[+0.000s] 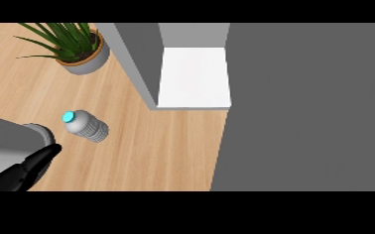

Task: Pick up the bottled water, place it into the cabinet and close the cabinet

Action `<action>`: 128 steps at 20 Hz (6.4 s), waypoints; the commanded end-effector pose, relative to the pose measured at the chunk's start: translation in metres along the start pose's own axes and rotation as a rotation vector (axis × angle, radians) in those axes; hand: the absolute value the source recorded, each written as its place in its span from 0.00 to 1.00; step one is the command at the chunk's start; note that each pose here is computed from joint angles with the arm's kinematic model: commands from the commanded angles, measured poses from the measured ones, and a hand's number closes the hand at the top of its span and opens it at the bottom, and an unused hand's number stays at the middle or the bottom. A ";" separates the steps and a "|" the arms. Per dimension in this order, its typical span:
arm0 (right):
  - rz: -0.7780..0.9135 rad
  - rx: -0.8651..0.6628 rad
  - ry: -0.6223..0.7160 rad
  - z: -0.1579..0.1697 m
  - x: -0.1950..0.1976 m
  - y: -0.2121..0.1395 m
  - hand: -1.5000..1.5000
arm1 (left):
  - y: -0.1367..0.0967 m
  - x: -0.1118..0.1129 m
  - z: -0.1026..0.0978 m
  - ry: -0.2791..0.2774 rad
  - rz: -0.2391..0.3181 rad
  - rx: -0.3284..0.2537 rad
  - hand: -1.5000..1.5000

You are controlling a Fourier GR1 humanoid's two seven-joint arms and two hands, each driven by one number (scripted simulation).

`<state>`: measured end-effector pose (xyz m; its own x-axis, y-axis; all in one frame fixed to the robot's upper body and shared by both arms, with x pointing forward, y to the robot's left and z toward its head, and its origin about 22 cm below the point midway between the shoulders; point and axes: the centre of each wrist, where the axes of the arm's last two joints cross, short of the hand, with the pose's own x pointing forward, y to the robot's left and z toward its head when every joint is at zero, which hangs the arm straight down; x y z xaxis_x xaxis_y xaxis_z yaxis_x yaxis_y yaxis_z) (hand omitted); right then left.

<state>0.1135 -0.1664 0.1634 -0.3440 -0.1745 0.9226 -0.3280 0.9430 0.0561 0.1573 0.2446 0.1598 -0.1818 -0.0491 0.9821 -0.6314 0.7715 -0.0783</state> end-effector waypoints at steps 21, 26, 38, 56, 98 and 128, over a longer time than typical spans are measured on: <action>0.112 -0.029 -0.042 0.016 0.024 0.002 0.00 | 0.000 -0.107 -0.031 0.046 -0.069 0.061 0.00; 0.090 -0.033 -0.046 0.012 0.019 0.015 0.00 | -0.001 -0.129 -0.043 0.080 -0.071 0.025 0.00; 0.106 -0.031 -0.030 0.003 0.011 0.018 0.00 | 0.007 -0.198 -0.049 0.120 -0.065 -0.018 0.00; 0.100 -0.016 -0.059 0.014 0.022 0.012 0.00 | -0.016 -0.281 -0.046 0.136 -0.071 0.013 0.00; 0.095 0.021 -0.029 0.010 0.015 0.017 0.00 | -0.034 -0.325 -0.002 0.152 0.306 -0.582 1.00; 0.094 -0.032 -0.040 0.009 0.008 0.021 0.00 | -0.134 -0.174 0.016 0.064 0.369 -0.738 1.00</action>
<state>0.1014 -0.1474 0.1576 -0.3465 -0.1138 0.9311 -0.2964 0.9550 0.0064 0.2539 0.1633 -0.0200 -0.2123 0.3119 0.9261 0.0953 0.9498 -0.2980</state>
